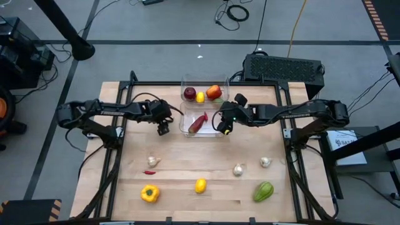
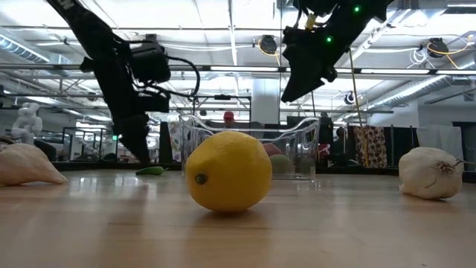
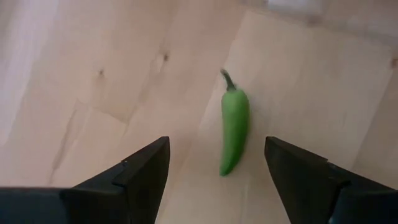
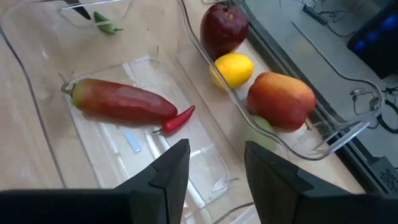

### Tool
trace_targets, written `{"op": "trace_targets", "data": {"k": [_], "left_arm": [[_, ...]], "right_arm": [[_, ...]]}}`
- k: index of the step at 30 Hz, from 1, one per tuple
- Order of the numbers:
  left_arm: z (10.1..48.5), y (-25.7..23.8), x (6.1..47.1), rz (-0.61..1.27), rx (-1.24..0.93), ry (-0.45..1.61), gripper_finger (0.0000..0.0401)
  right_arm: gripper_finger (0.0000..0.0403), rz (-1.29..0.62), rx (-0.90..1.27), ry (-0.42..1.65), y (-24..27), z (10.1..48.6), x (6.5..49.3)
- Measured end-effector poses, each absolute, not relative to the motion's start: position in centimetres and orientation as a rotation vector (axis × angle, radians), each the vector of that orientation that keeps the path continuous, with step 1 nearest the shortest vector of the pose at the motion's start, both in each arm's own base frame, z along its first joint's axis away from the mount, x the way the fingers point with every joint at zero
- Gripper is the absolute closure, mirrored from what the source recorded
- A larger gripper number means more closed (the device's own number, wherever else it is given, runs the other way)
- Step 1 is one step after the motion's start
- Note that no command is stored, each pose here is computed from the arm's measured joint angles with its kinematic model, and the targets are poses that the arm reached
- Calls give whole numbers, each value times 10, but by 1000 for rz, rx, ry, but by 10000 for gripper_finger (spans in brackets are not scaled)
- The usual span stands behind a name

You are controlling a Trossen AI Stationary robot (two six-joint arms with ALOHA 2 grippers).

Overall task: Sort produce into baskets
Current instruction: Put the green chili pepper into the bottom transparent bin

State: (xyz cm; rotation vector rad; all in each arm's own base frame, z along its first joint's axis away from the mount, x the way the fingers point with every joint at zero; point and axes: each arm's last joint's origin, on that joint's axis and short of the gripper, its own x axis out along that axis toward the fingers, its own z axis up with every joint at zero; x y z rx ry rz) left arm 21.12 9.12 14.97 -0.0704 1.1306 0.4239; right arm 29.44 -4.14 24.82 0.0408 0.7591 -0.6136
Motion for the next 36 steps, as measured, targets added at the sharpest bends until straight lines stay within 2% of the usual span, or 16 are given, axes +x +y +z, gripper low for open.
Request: {"op": "trace_targets", "data": {"k": [18,36], "left_arm": [[131,99,221,372,23,1169,136],[130,98,222,314,22,1166,280]], "right_arm": [[257,-593,18,783,-37,247,294],[257,-558,31,764,-34,251,292]]}}
